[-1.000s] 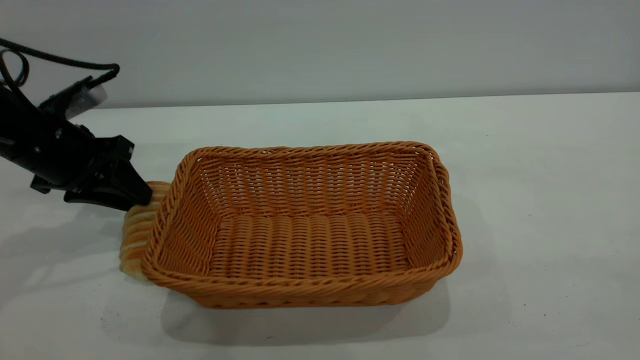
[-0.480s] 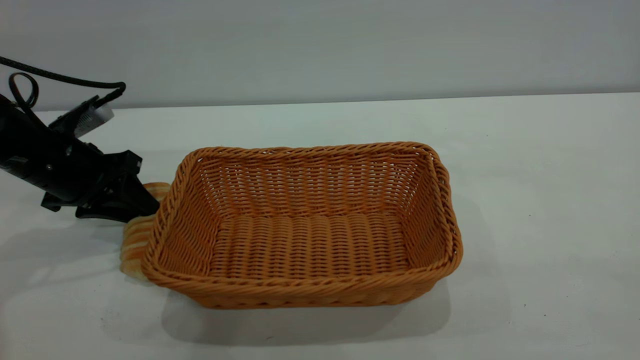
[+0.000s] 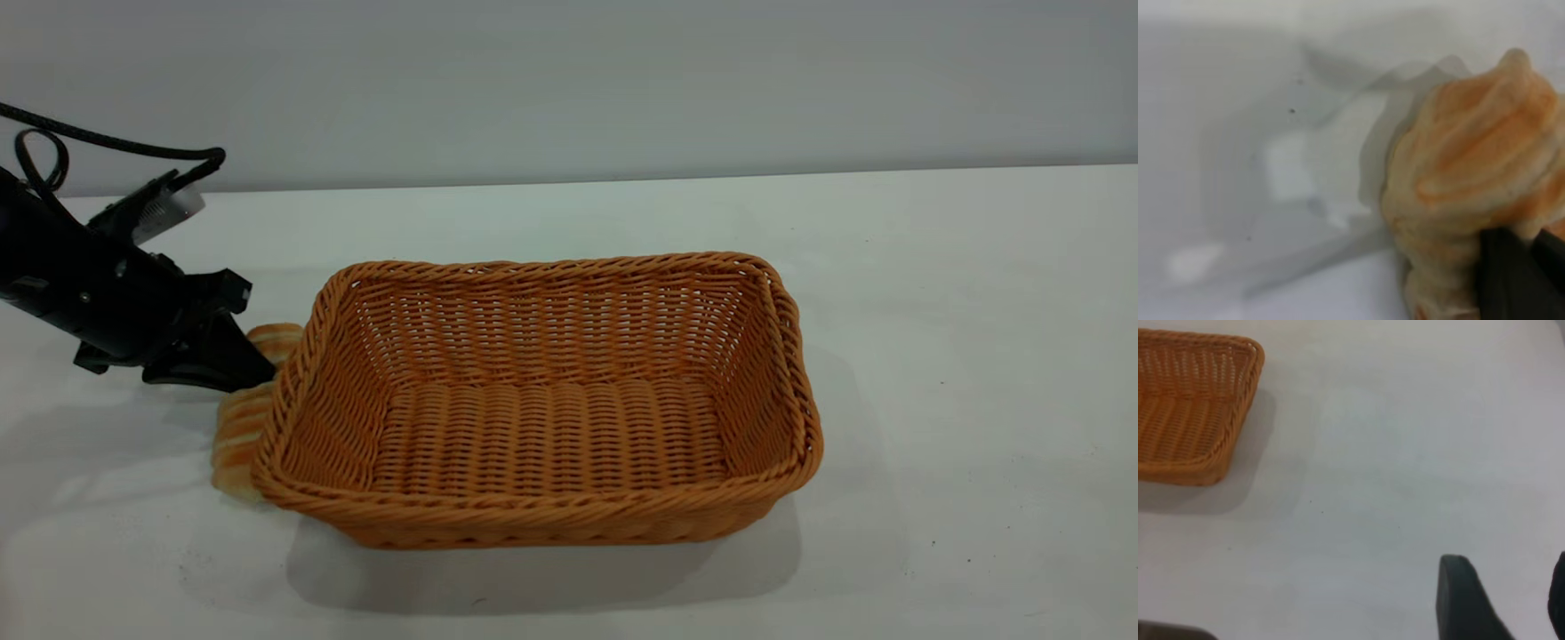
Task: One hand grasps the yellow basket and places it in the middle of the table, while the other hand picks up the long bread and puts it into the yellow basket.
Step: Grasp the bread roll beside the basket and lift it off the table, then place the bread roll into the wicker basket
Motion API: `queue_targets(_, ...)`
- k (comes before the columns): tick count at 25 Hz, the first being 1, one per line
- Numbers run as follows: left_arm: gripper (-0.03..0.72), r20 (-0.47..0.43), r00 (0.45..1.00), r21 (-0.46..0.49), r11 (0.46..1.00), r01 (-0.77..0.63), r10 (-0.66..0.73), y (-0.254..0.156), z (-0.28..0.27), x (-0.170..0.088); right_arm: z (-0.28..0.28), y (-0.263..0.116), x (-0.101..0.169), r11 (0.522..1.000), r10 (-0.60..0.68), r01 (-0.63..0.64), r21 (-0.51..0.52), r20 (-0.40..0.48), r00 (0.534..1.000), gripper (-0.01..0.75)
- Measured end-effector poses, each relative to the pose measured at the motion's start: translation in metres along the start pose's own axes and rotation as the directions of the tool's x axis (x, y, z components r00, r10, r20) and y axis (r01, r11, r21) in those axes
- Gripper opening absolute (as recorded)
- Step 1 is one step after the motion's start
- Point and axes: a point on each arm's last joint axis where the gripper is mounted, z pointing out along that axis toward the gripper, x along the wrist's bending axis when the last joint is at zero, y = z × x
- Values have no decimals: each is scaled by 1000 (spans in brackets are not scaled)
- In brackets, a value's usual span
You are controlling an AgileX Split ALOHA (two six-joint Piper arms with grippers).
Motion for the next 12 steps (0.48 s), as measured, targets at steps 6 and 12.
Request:
queue_targets(6, 20, -31, 997, -33, 996, -78, 77, 14, -35, -17, 0, 0, 0, 1000, 0, 0, 0, 0, 1000, 349)
queue_targets(12, 16, -119, 984, -37, 990, -136, 131, 22, -76, -33, 0, 0, 0, 1000, 0, 0, 0, 0, 1000, 349)
